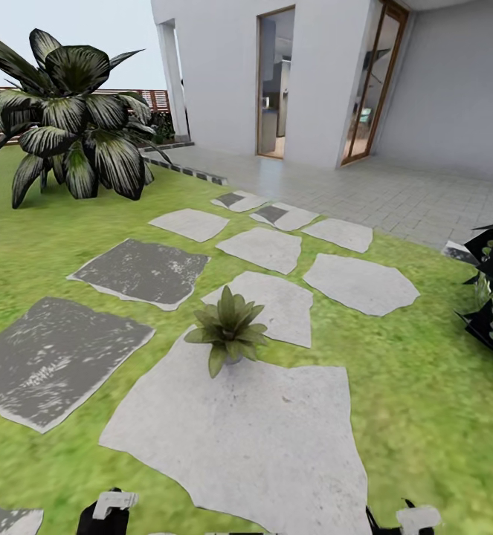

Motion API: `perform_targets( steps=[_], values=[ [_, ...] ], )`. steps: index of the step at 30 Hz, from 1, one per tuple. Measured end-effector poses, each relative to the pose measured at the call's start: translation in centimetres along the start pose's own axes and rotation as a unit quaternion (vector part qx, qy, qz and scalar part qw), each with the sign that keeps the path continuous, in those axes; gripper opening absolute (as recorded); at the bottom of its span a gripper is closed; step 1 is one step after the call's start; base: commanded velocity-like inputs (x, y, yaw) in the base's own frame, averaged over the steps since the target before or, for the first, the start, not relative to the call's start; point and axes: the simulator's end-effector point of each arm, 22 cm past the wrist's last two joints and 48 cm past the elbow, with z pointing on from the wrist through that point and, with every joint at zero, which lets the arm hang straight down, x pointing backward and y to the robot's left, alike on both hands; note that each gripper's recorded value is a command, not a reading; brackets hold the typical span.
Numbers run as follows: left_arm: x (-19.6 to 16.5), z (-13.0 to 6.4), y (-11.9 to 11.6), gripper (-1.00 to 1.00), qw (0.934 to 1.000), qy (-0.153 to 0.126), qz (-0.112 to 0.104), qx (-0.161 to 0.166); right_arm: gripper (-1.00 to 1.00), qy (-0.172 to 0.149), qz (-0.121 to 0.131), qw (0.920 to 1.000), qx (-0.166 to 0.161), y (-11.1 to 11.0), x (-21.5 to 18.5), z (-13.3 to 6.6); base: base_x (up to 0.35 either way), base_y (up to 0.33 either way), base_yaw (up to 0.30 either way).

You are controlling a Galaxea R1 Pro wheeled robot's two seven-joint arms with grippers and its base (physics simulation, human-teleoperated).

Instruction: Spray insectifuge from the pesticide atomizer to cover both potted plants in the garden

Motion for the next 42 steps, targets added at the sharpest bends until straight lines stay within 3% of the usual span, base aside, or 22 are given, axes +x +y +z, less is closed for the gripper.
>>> perform_targets(
  steps=[2, 3, 5, 6, 9, 14, 16, 18, 20, 21, 23, 25, 26, 29, 34, 35, 39, 42],
  values=[
    [0.0, 0.1, -1.0, -1.00, 0.9991, 0.005, 0.033, 0.026, 1.00, 0.004, -0.036, 0.9987, -0.036, 1.8, 0.0, 0.2, 0.002, -0.003, 0.000],
    [0.2, 0.1, -2.0, -1.00, 0.9966, 0.010, 0.062, 0.053, 1.00, 0.005, -0.055, 0.9970, -0.055, 2.6, -0.1, 0.3, 0.001, -0.002, 0.000],
    [1.2, -0.3, -4.4, -1.00, 0.9869, 0.029, 0.113, 0.111, 1.00, 0.005, -0.085, 0.9927, -0.086, 4.2, -0.3, 0.5, 0.000, -0.001, 0.000],
    [2.5, -0.9, -6.0, -1.00, 0.9757, 0.052, 0.142, 0.159, 1.00, 0.004, -0.106, 0.9880, -0.113, 5.5, -0.5, 0.6, 0.000, 0.000, 0.000],
    [3.9, -2.3, -8.3, -1.00, 0.9496, 0.098, 0.165, 0.248, 1.00, 0.013, -0.138, 0.9731, -0.184, 8.7, -0.9, 1.0, 0.000, 0.000, 0.000],
    [-1.1, -3.7, -9.5, -1.00, 0.8993, 0.119, 0.200, 0.370, 1.00, 0.050, -0.144, 0.9504, -0.271, 11.2, -4.0, 3.2, 0.000, 0.000, 0.000],
    [-4.2, -4.1, -9.7, -1.00, 0.8849, 0.126, 0.204, 0.399, 1.00, 0.054, -0.142, 0.9442, -0.292, 11.5, -6.4, 4.5, 0.000, 0.000, 0.000],
    [-8.2, -4.3, -9.6, -1.00, 0.8747, 0.128, 0.211, 0.417, 1.00, 0.067, -0.135, 0.9364, -0.317, 11.8, -8.9, 5.5, 0.000, 0.000, 0.000],
    [-12.5, -4.8, -9.6, -1.00, 0.8610, 0.129, 0.238, 0.431, 1.00, 0.076, -0.128, 0.9260, -0.347, 11.9, -12.9, 6.5, 0.000, 0.000, 0.000],
    [-14.5, -5.3, -9.8, -1.00, 0.8503, 0.133, 0.255, 0.441, 1.00, 0.080, -0.125, 0.9176, -0.369, 12.3, -14.7, 6.5, 0.000, 0.000, 0.000],
    [-18.1, -6.6, -10.2, -1.00, 0.8361, 0.141, 0.262, 0.461, 1.00, 0.082, -0.140, 0.8990, -0.407, 14.6, -17.5, 6.3, 0.000, 0.000, 0.000],
    [-19.3, -6.9, -10.7, -1.00, 0.8306, 0.145, 0.270, 0.465, 1.00, 0.081, -0.168, 0.8841, -0.429, 17.0, -18.7, 6.0, 0.000, 0.000, 0.000],
    [-18.2, -6.9, -10.9, -1.00, 0.8224, 0.169, 0.291, 0.459, 1.00, 0.074, -0.173, 0.8718, -0.452, 19.6, -19.4, 5.2, 0.000, 0.000, 0.000],
    [-17.2, -6.9, -11.3, -1.00, 0.8146, 0.186, 0.308, 0.455, 1.00, 0.067, -0.173, 0.8619, -0.472, 22.3, -20.1, 4.5, 0.000, 0.000, 0.000],
    [-17.0, -6.8, -11.4, -1.00, 0.8133, 0.189, 0.313, 0.452, 1.00, 0.062, -0.172, 0.8562, -0.483, 24.0, -20.6, 4.0, 0.000, 0.000, 0.000],
    [-17.0, -6.7, -11.4, -1.00, 0.8134, 0.189, 0.314, 0.452, -1.00, 0.062, -0.172, 0.8558, -0.484, 24.1, -20.6, 4.0, 0.000, 0.000, 0.000],
    [-17.0, -6.7, -11.5, -1.00, 0.8116, 0.190, 0.318, 0.452, -1.00, 0.059, -0.171, 0.8539, -0.488, 24.8, -20.8, 3.8, 0.000, 0.000, 0.000],
    [-16.9, -6.7, -11.6, -1.00, 0.8092, 0.190, 0.323, 0.452, -1.00, 0.052, -0.169, 0.8466, -0.502, 26.8, -21.5, 3.1, 0.000, 0.000, 0.000]
  ],
)
